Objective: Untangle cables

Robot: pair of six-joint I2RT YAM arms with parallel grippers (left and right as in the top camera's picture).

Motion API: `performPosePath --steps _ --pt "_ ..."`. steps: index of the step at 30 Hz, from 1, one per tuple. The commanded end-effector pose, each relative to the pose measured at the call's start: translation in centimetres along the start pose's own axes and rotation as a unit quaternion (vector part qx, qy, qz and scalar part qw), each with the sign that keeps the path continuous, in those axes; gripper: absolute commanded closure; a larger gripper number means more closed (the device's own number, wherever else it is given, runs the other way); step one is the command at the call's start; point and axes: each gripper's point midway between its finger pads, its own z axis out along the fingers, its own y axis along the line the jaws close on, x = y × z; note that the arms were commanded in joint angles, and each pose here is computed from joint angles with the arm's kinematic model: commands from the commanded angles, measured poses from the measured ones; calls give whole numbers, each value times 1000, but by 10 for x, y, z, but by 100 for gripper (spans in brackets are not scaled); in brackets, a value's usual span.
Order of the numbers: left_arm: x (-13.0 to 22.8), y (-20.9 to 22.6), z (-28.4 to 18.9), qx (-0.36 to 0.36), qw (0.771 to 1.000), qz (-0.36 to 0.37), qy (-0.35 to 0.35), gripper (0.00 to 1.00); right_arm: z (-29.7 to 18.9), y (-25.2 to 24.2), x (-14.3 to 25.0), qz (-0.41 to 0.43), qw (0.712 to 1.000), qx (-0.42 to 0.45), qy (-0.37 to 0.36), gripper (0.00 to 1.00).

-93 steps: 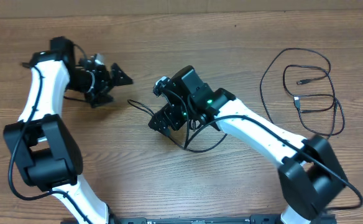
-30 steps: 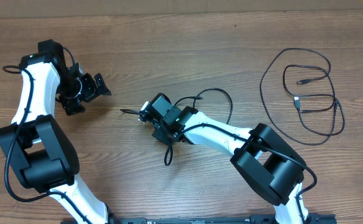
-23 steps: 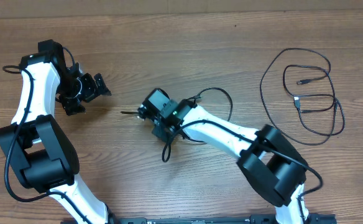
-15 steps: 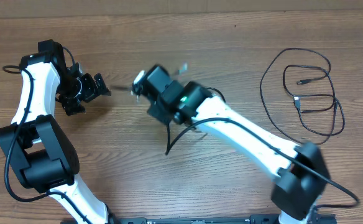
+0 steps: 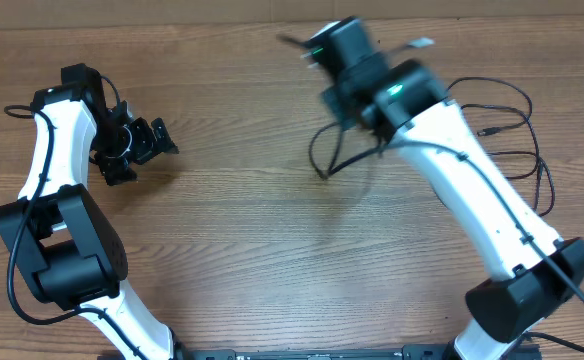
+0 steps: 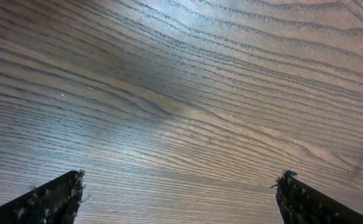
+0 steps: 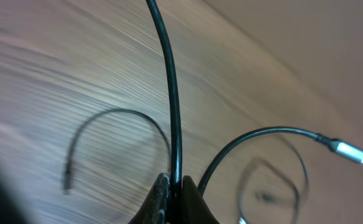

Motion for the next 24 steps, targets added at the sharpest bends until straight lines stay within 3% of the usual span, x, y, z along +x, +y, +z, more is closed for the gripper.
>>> performPosePath --steps 1,11,18,24 --pt "-5 -3 -5 -1 1000 3 -11 0 4 -58 21 87 995 45 28 96" --pt "-5 -3 -5 -1 1000 3 -10 0 25 -157 91 261 960 47 92 96" --pt "-5 -3 -5 -1 1000 3 -10 0 29 -166 114 320 941 -5 110 96" --pt "-5 -3 -5 -1 1000 3 -10 0 33 -164 121 321 939 -7 122 64"
